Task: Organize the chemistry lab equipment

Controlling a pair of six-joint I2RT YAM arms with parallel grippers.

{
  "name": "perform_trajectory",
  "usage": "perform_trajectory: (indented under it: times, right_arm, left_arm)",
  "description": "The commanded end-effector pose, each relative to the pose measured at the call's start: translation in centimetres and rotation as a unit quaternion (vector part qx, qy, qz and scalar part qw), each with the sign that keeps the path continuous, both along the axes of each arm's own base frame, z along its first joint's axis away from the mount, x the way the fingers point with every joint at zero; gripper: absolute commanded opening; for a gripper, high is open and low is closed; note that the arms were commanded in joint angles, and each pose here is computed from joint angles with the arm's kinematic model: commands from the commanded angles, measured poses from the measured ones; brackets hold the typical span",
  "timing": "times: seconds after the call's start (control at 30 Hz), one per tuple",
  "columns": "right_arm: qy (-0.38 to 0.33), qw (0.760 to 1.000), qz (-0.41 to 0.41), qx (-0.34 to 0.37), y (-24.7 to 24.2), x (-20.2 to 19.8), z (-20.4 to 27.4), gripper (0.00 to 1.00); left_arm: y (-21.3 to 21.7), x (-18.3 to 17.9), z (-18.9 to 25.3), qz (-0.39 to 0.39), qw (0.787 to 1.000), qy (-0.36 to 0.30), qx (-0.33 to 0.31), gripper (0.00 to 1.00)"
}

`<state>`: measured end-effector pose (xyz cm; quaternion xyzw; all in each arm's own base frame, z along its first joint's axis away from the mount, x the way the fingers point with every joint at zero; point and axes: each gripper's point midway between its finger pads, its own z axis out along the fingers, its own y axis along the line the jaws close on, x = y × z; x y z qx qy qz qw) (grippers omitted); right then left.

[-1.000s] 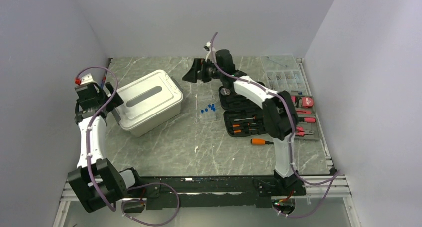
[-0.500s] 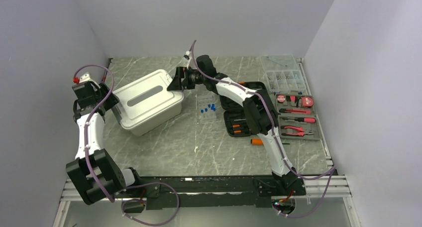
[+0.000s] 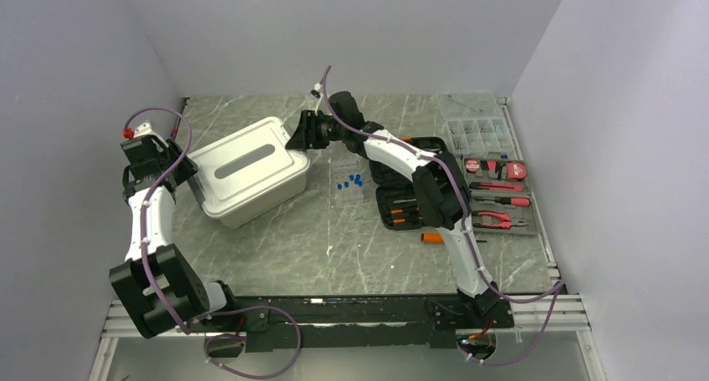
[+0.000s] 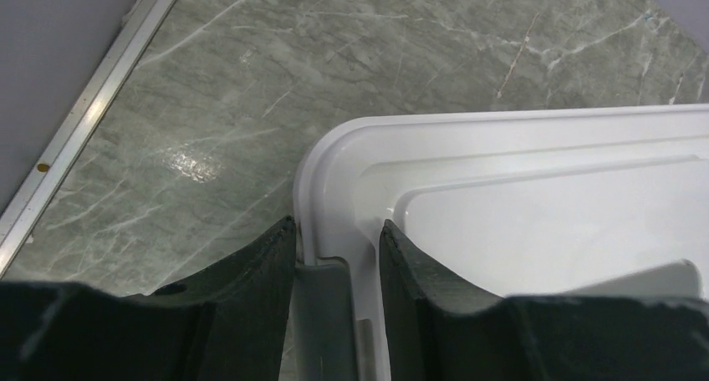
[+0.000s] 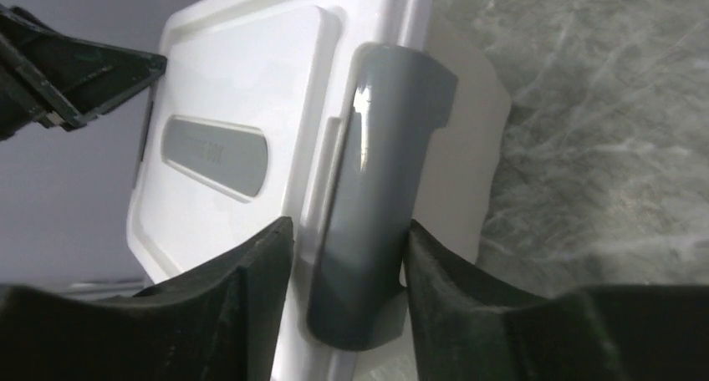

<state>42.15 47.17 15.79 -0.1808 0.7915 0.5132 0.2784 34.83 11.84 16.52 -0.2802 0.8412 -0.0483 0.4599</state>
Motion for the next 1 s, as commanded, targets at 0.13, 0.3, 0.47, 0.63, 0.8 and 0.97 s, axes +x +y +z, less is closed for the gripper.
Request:
perform_trajectory:
  times: [0.13, 0.3, 0.47, 0.63, 0.8, 0.97]
  right_arm:
    - [-0.026, 0.995, -0.049, -0.087, -0.4, -2.2, -0.6, 0.4]
    - [-0.03, 0.988, -0.083, -0.13, -1.0, -2.8, -1.3, 0.25]
    - [-0.029, 0.977, -0.13, -0.168, -2.2, -3.8, -1.7, 0.12]
    - [0.006, 0.966, -0.187, -0.177, -3.8, -5.4, -1.8, 0.0]
    - [0.02, 0.953, -0.238, -0.187, -5.4, -7.7, -2.0, 0.0]
    - [0.027, 0.943, -0.269, -0.195, -6.8, -9.4, -1.8, 0.0]
  left_arm:
    - [-1.2, 1.3, 0.9, -0.044, 0.999, -0.01, -0.013, 0.41]
    - [-1.4, 1.8, 0.6, -0.054, 0.998, -0.009, -0.018, 0.39]
    - [-1.8, 2.8, 0.0, -0.075, 0.997, -0.004, -0.037, 0.35]
    - [-2.4, 4.1, -0.2, -0.105, 0.994, -0.004, -0.042, 0.33]
    - [-3.6, 5.0, -0.7, -0.131, 0.991, 0.008, -0.039, 0.33]
    - [-3.7, 4.8, -0.9, -0.123, 0.992, 0.023, -0.029, 0.33]
